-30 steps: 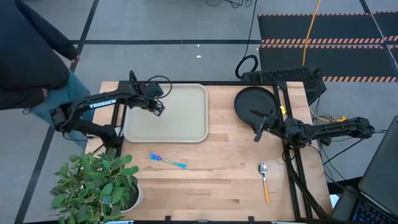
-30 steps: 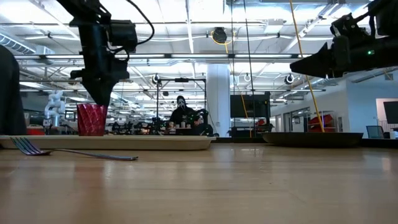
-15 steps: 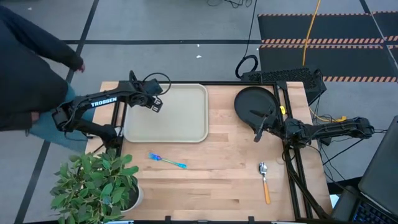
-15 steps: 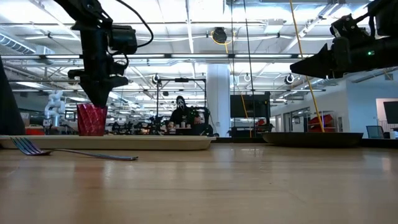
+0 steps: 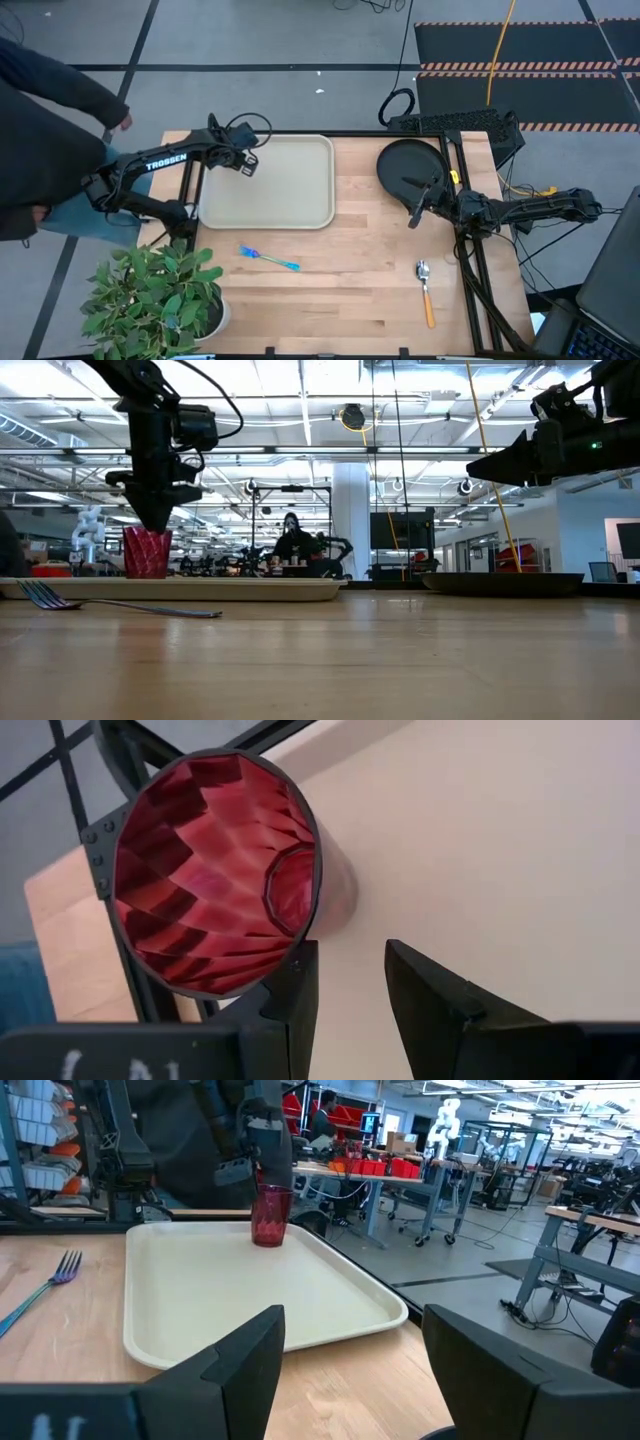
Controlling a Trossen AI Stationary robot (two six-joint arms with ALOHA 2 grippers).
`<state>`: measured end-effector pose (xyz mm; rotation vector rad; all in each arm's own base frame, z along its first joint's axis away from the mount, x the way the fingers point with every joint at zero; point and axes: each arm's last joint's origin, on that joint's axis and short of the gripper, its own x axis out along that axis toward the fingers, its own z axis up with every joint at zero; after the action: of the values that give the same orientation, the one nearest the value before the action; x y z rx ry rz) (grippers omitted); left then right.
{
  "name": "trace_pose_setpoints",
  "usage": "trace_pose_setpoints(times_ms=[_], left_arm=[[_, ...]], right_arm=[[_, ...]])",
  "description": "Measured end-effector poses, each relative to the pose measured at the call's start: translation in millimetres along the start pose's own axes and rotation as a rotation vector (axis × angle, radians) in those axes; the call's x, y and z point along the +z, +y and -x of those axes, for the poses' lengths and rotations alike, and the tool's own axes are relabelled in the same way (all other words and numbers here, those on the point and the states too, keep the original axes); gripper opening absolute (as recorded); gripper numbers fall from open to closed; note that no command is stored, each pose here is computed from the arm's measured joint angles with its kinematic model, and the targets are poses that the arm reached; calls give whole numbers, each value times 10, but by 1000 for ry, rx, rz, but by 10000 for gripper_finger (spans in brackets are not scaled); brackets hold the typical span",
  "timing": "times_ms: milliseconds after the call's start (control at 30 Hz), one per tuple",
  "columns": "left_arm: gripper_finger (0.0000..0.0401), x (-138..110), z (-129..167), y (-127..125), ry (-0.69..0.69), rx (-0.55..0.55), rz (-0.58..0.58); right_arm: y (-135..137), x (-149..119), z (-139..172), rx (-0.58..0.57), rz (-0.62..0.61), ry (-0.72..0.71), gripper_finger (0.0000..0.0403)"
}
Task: Pick and place plate/cup/fork/spoon on tray
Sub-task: Put the red cup on the top left of the gray tray
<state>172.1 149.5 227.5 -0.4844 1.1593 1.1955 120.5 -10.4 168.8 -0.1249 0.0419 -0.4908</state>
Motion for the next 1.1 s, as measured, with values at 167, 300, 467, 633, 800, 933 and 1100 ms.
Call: trace_pose_setpoints(times_ms=[167,300,467,633,800,933,1100], left_arm=[[122,11,-13,30,0,14,9],[122,13,-15,35,1,15,7],[122,12,-15,35,1,15,8],[122,-56,-88,23,24,6,28],[122,-211,-261,-10,64,-22,35],[122,-299,-350,-14,81,-15,45],[122,-297,-355,-14,69,-4,42]], right_arm=[[0,0,0,0,0,0,231],[0,0,0,0,0,0,231],[0,0,0,0,0,0,231],[0,0,0,0,0,0,231],[0,0,0,0,0,0,231],[0,0,0,0,0,0,231],[0,0,0,0,11,0,231]])
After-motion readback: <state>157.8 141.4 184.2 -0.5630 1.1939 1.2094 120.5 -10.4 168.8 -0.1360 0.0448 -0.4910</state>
